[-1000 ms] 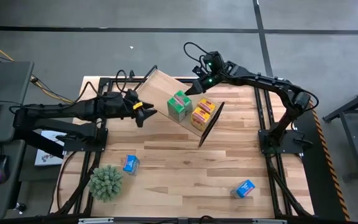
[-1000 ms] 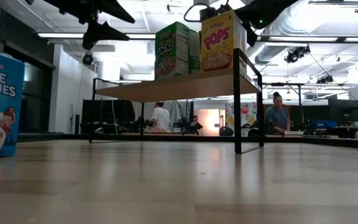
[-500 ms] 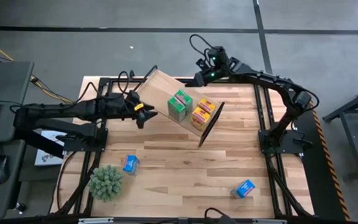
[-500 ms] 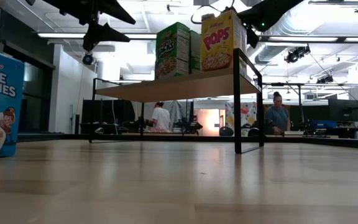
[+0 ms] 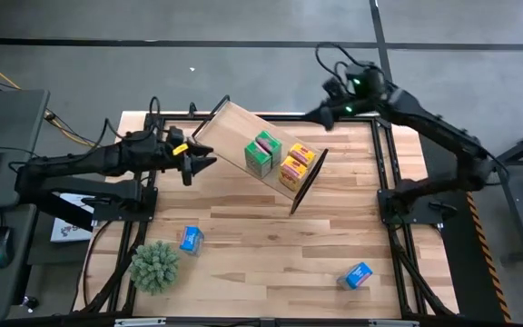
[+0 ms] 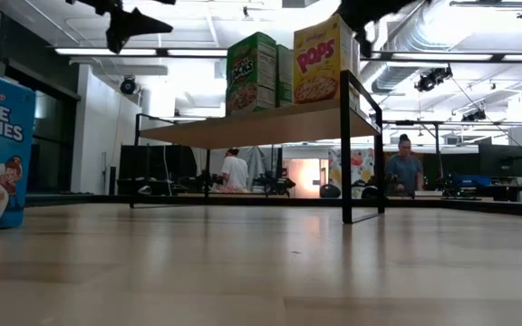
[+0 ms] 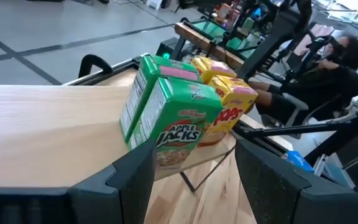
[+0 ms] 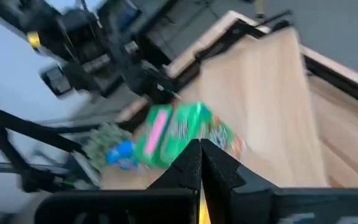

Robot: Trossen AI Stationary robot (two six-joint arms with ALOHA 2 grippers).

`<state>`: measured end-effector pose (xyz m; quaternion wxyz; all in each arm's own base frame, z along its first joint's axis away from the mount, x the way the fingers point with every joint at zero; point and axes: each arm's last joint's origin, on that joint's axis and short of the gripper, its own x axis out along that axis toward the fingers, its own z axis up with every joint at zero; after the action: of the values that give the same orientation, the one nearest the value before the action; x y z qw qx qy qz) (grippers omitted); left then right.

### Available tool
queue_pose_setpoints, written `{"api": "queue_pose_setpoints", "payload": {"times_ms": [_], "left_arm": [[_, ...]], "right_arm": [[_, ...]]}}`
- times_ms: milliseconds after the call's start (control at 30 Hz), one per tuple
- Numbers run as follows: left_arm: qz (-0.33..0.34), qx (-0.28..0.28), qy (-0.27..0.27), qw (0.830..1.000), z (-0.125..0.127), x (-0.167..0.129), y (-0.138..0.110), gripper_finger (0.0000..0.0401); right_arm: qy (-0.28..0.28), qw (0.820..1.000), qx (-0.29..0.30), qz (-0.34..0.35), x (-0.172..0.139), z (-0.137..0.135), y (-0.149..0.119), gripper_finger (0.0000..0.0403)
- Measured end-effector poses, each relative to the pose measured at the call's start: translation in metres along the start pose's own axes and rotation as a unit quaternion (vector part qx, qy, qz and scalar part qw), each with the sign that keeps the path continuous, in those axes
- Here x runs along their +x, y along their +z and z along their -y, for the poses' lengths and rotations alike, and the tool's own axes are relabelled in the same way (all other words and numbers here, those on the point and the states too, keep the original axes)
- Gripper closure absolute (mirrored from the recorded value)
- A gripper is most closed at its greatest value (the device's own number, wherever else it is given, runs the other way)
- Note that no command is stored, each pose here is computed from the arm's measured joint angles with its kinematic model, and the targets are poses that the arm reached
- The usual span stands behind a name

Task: Stack cereal on shelf
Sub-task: Adjust the green cereal box on the shelf

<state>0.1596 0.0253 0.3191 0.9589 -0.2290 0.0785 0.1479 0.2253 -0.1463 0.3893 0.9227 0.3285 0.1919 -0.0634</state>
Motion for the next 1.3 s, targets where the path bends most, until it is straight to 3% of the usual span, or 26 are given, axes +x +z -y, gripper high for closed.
{"api": "queue_pose_setpoints", "payload": {"times_ms": [167,400,633,767,900,1000,1100,1300], "left_arm": [[-0.001,0.006,-0.017,1.0,0.003,-0.007,-0.001,0.019],[-0.004,0.037,-0.007,0.999,0.005,-0.004,-0.003,0.019],[-0.003,0.049,0.057,0.997,0.002,0.011,-0.007,0.019],[0.001,0.057,0.148,0.987,-0.004,0.026,-0.013,0.0195],[-0.023,0.056,0.189,0.98,-0.012,0.047,-0.02,0.0237],[-0.038,0.048,0.202,0.978,-0.018,0.063,-0.026,0.0306],[-0.046,0.04,0.179,0.982,-0.02,0.078,-0.029,0.0382],[-0.062,0.04,0.132,0.988,-0.021,0.1,-0.036,0.0397]], "right_arm": [[-0.047,0.999,-0.026,0.001,-0.035,-0.046,-0.035,0.0403],[-0.025,0.997,0.007,0.069,-0.058,-0.076,-0.094,0.0403],[0.004,0.993,0.02,0.117,-0.043,-0.082,-0.133,0.0403],[-0.005,0.993,0.014,0.115,-0.033,-0.084,-0.141,0.0403],[-0.004,0.994,0.011,0.11,-0.026,-0.087,-0.143,0.0403],[-0.001,0.994,0.009,0.112,-0.023,-0.089,-0.143,0.0403],[0.001,0.993,0.009,0.114,-0.022,-0.089,-0.142,0.0403],[0.001,0.993,0.003,0.117,-0.022,-0.09,-0.142,0.0403]]}}
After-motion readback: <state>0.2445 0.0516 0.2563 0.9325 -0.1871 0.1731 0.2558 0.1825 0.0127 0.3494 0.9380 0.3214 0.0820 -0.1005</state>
